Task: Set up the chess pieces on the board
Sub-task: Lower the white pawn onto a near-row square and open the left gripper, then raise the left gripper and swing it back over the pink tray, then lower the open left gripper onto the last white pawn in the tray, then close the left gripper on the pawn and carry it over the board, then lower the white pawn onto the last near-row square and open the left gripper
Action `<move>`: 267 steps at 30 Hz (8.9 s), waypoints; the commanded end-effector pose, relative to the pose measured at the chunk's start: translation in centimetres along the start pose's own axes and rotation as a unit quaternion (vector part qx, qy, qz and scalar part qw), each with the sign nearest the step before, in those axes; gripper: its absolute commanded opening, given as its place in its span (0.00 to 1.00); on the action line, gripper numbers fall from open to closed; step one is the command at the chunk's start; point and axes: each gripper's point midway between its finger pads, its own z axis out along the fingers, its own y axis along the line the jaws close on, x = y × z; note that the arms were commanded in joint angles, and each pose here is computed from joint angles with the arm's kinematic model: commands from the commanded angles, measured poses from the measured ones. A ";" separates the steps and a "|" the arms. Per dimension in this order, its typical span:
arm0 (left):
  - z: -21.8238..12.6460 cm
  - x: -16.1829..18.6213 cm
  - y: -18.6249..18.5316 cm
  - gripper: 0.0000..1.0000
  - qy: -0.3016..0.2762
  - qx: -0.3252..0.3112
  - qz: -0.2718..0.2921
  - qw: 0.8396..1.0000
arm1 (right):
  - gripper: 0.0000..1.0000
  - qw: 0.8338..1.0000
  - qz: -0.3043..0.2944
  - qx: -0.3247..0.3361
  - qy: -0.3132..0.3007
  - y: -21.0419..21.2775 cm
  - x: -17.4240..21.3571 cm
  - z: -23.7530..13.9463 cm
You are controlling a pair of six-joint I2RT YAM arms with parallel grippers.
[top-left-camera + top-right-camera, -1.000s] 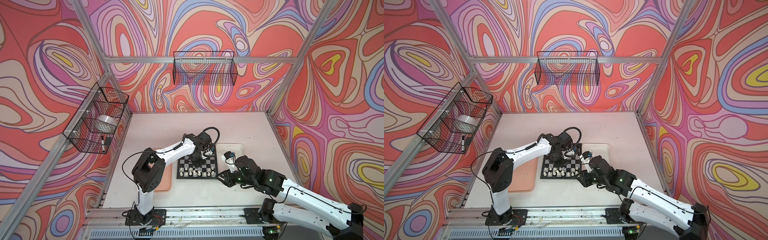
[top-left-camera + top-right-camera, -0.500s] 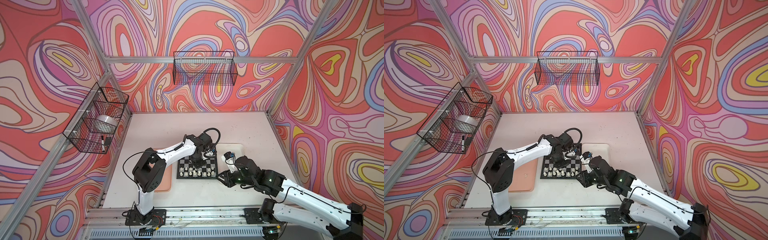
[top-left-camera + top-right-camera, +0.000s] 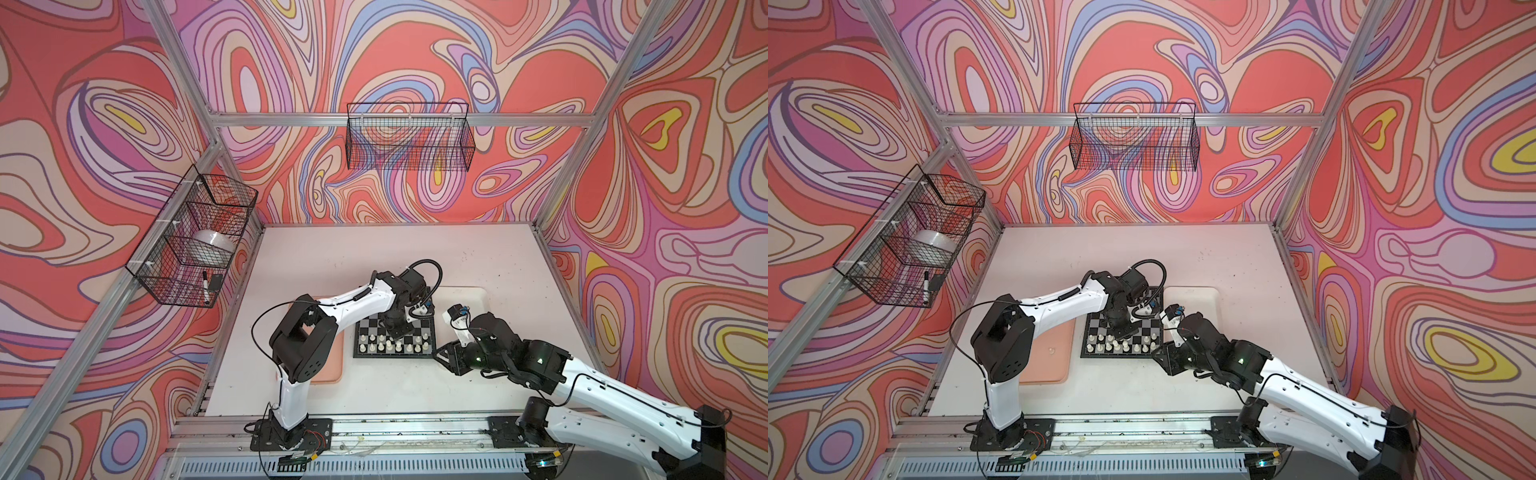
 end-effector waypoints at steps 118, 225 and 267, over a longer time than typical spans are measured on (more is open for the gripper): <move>-1.2 22.9 7.5 0.28 -0.009 -0.022 -0.212 0.977 | 0.33 0.998 -0.038 -0.043 0.036 2.8 -1.7 3.5; -6.9 -0.6 3.2 0.06 -0.042 -0.077 0.010 0.996 | 0.32 1.000 -0.004 -0.014 -0.003 -0.1 0.6 0.0; 1.4 -2.1 -1.8 0.07 0.008 -0.015 0.059 0.998 | 0.32 1.000 0.015 0.012 -0.017 -1.4 1.2 -1.7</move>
